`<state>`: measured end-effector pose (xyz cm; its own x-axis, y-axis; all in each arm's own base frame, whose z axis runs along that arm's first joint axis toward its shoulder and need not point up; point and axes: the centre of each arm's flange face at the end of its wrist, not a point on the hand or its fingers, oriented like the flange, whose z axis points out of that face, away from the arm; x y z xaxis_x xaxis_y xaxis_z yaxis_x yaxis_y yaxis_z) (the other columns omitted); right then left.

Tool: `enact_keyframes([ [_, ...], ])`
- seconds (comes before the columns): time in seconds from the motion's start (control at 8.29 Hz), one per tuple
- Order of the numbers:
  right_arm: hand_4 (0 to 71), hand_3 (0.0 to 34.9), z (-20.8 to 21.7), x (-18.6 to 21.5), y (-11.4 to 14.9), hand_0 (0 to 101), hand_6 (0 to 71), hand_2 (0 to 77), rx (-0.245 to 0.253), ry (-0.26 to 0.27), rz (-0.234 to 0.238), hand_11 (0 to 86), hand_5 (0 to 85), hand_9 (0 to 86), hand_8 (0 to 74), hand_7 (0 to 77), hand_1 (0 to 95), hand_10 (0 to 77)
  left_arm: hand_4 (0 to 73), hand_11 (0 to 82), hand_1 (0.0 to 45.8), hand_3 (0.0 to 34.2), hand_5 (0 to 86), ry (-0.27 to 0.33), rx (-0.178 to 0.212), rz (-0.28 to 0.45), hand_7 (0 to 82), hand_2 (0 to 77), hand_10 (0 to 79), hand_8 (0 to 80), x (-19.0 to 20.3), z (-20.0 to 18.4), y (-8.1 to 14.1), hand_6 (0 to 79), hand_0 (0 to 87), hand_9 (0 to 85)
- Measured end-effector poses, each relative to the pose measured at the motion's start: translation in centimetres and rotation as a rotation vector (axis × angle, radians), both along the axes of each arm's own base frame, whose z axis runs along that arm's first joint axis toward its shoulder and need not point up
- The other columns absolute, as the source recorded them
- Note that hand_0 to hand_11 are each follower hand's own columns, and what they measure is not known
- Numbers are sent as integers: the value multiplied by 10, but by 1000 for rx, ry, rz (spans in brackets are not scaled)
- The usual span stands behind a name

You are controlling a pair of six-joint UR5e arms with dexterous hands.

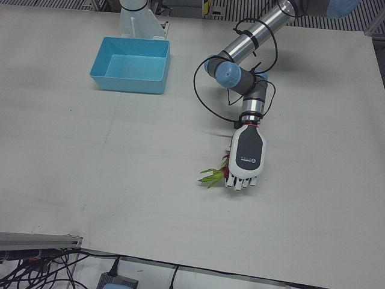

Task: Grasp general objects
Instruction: 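Lift the dragon fruit up off the table with the left hand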

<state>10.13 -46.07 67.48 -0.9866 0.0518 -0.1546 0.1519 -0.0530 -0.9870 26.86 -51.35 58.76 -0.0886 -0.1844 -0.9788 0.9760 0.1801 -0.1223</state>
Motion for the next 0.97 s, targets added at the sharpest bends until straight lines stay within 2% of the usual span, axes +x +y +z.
enact_keyframes([
  [0.12, 0, 0, 0, 0, 0, 0, 0, 774, 0, 0, 0, 5, 0, 5, 0, 0, 949, 0, 158, 747, 0, 0, 649, 12, 12, -7, 595, 93, 371, 496, -3, -11, 0, 333, 453, 420],
  [0.36, 0, 0, 0, 0, 0, 0, 0, 774, 0, 0, 0, 0, 0, 5, 0, 0, 949, 0, 164, 736, 0, 0, 649, 43, 48, -39, 595, 98, 398, 513, -14, -48, 6, 344, 448, 436],
  [0.72, 0, 0, -1, 0, 0, 0, 0, 774, 2, 0, 0, 5, 0, 5, 0, 0, 949, 0, 169, 731, 0, 0, 654, 135, 130, -52, 595, 109, 398, 529, -46, -146, 29, 355, 461, 442],
  [0.84, 0, 0, -1, 0, 0, 0, 0, 774, 2, 0, 0, 5, 0, 5, 0, 0, 949, 0, 169, 731, 0, 0, 654, 178, 164, -30, 595, 109, 404, 529, -55, -177, 40, 355, 463, 447],
  [0.97, 0, 0, -1, 0, 0, 0, 0, 774, 2, 0, 0, 5, 0, 5, 0, 0, 949, 0, 169, 731, 0, 0, 654, 212, 188, 32, 595, 109, 404, 529, -55, -198, 48, 355, 463, 447],
])
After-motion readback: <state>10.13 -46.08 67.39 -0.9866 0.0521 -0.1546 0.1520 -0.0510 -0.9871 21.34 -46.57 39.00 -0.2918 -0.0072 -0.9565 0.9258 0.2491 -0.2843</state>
